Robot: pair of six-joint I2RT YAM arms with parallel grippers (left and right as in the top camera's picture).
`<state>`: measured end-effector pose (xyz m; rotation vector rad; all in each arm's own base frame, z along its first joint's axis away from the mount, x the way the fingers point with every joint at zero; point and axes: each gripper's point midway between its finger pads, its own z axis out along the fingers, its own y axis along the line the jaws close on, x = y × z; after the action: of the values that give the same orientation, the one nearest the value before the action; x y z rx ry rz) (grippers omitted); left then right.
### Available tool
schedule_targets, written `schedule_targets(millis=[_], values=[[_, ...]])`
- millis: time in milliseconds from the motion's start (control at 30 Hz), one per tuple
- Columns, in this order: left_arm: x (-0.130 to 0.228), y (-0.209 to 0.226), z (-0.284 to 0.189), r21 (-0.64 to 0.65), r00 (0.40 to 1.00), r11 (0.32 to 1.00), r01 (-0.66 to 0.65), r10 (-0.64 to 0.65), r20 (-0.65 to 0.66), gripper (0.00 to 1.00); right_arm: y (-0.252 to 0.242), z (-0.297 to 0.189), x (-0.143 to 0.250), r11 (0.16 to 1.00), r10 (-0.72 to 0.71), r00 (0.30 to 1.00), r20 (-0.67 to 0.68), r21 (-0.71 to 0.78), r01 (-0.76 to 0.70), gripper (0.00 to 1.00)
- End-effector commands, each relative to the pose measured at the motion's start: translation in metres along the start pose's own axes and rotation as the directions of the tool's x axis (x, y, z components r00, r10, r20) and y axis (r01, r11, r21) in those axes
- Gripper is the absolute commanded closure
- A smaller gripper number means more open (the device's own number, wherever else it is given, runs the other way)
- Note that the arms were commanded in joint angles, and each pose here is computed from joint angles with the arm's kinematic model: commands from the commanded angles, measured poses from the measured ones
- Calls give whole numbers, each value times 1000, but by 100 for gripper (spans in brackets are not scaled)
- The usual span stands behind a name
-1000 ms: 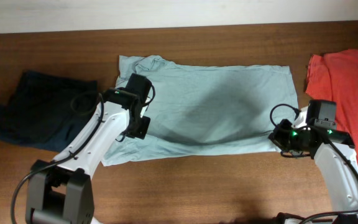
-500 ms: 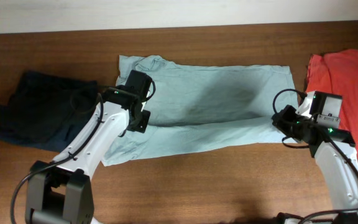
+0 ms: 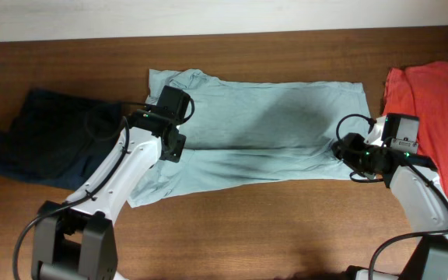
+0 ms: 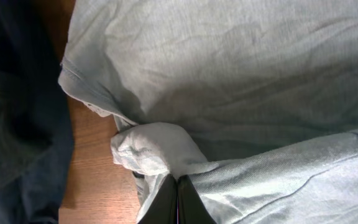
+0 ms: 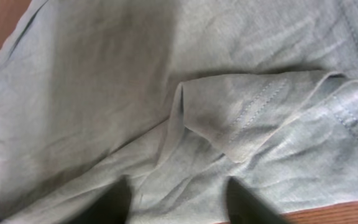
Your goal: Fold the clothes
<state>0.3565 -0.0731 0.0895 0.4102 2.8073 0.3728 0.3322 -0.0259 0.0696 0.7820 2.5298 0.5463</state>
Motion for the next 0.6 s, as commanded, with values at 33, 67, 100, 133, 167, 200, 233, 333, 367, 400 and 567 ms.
schedule_targets(millis=[33, 67, 100, 133, 167, 200, 233, 333, 367, 400, 567], values=[[-10, 4, -7, -5, 999, 1000, 3, -3, 43, 96, 3, 2, -4, 1000, -20, 1000, 9, 8, 20, 93], [-11, 3, -7, -1, 999, 1000, 4, -4, 46, 96, 3, 4, -2, 1000, -21, 1000, 0, 9, 21, 96], [-11, 3, -7, 0, 999, 1000, 4, -4, 47, 96, 2, 9, 2, 1000, -22, 1000, -18, 15, 22, 96], [-11, 3, -7, 1, 999, 1000, 4, -4, 47, 96, 1, 13, 5, 1000, -22, 999, -32, 22, 22, 96], [-11, 3, -7, 1, 999, 1000, 4, -4, 46, 96, -2, 19, 10, 999, -20, 998, -54, 35, 22, 96], [-11, 3, -7, 1, 999, 1000, 4, -4, 46, 96, -5, 25, 14, 999, -15, 997, -76, 47, 19, 96], [-11, 3, -7, 1, 999, 1000, 4, -4, 46, 96, -11, 33, 19, 998, -7, 995, -102, 64, 13, 96], [-11, 3, -7, 1, 999, 1000, 4, -4, 46, 96, -19, 48, 23, 997, 6, 991, -130, 80, 4, 96], [-11, 3, -7, 1, 999, 1000, 4, -4, 46, 95, -20, 50, 23, 997, 7, 991, -133, 81, 3, 95], [-11, 3, -7, 1, 999, 1000, 4, -4, 46, 96, -22, 52, 21, 996, 4, 992, -124, 86, 7, 86], [-11, 3, -7, 1, 999, 1000, 4, -4, 46, 95, -40, 50, -11, 980, -28, 999, 16, 198, 24, 96]])
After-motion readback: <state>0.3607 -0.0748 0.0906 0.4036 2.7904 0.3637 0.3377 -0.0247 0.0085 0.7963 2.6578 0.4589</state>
